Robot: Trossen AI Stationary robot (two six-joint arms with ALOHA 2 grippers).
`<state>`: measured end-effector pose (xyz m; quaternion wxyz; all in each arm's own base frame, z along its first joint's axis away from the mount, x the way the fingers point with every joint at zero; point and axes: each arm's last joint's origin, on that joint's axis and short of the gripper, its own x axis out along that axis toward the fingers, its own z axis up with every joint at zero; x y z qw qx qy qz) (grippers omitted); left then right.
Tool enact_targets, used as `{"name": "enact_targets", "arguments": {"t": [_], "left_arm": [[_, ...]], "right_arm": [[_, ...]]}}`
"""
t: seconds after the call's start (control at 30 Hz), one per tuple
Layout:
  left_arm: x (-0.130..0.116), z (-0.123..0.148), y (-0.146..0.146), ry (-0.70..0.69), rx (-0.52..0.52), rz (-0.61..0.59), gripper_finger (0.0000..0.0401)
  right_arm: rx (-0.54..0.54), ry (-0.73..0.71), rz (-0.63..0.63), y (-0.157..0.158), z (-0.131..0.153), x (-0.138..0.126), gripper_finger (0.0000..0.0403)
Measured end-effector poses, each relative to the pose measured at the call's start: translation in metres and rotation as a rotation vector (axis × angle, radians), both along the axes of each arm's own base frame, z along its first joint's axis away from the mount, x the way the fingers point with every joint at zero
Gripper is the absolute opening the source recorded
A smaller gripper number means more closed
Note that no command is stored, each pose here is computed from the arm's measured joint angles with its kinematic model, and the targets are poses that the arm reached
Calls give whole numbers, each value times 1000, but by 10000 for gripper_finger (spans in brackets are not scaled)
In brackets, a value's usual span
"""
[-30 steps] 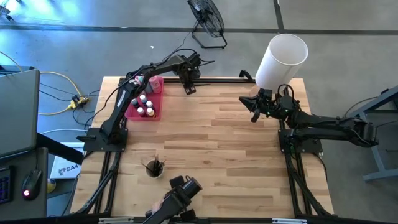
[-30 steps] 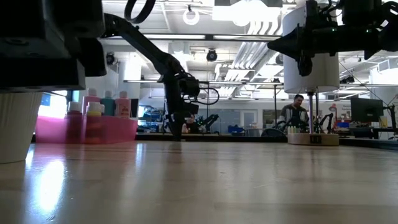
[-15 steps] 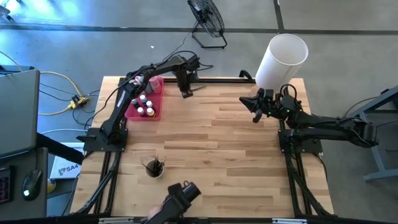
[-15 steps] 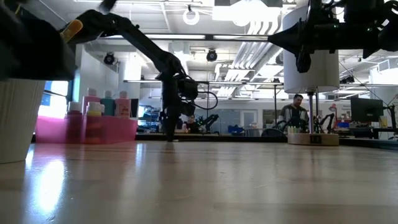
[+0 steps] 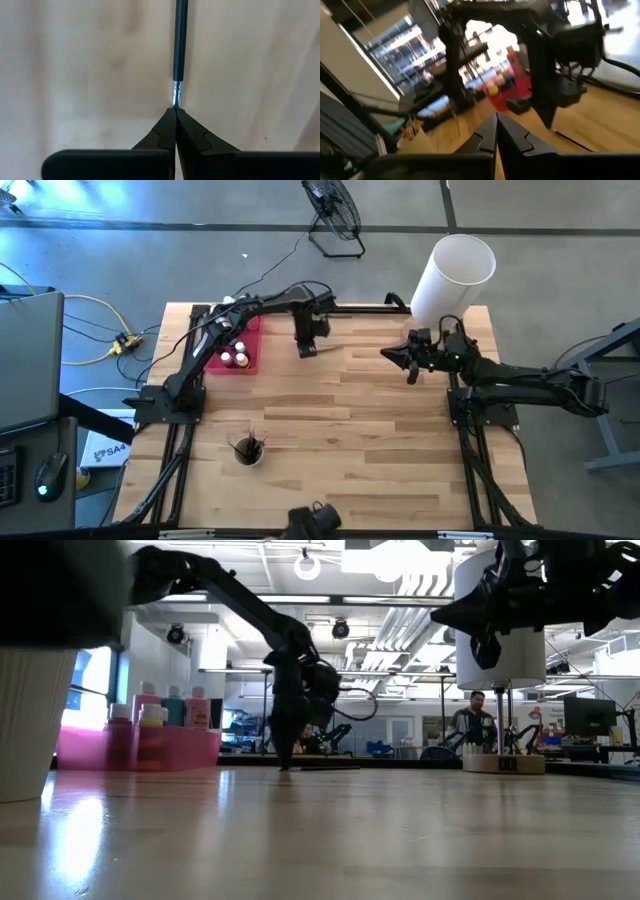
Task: Pick & Place Paint Supplies
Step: Put the silver paintbrush into the light brown cup
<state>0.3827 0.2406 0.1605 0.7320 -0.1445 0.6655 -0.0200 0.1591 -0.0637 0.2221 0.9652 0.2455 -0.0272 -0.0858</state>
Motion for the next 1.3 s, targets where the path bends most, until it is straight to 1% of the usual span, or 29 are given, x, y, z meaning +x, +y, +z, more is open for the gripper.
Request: {"name": "enact_targets", "arguments": {"t": [0.17, 0.23, 0.3, 0.4, 0.5, 0.73, 0.87, 0.97, 1.03, 1.1, 1.2, 1.3], "left_arm": [[24, 0, -34, -49, 17, -109, 0], [31, 1, -43, -51, 66, -130, 0], [37, 1, -50, -66, 81, -160, 0], [40, 1, -55, -72, 96, -169, 0], [41, 1, -56, -72, 98, -172, 0], [42, 4, -58, -88, 99, -176, 0], [46, 9, -63, -117, 114, -225, 0], [53, 23, -68, -162, 128, -243, 0], [58, 37, -72, -190, 138, -255, 0], [63, 51, -76, -231, 157, -266, 0], [72, 74, -83, -293, 205, -282, 0], [74, 98, -90, -329, 238, -291, 0]], "right_arm": [[25, 152, 58, 0, 6, 4, 2], [9, 215, 78, 2, 11, 6, 2], [-16, 268, 96, 5, 17, 9, 2], [-44, 333, 111, 10, 23, 16, 2], [-65, 416, 101, 17, 23, 28, 2], [-102, 623, 109, 41, 5, 64, 2], [-104, 691, 65, 51, 6, 71, 2], [-117, 722, 48, 58, 13, 71, 2], [-153, 738, 56, 63, 20, 71, 2], [-218, 749, 80, 68, 27, 71, 2], [-341, 771, 109, 75, 35, 72, 2], [-477, 799, 90, 79, 39, 72, 2]]}}
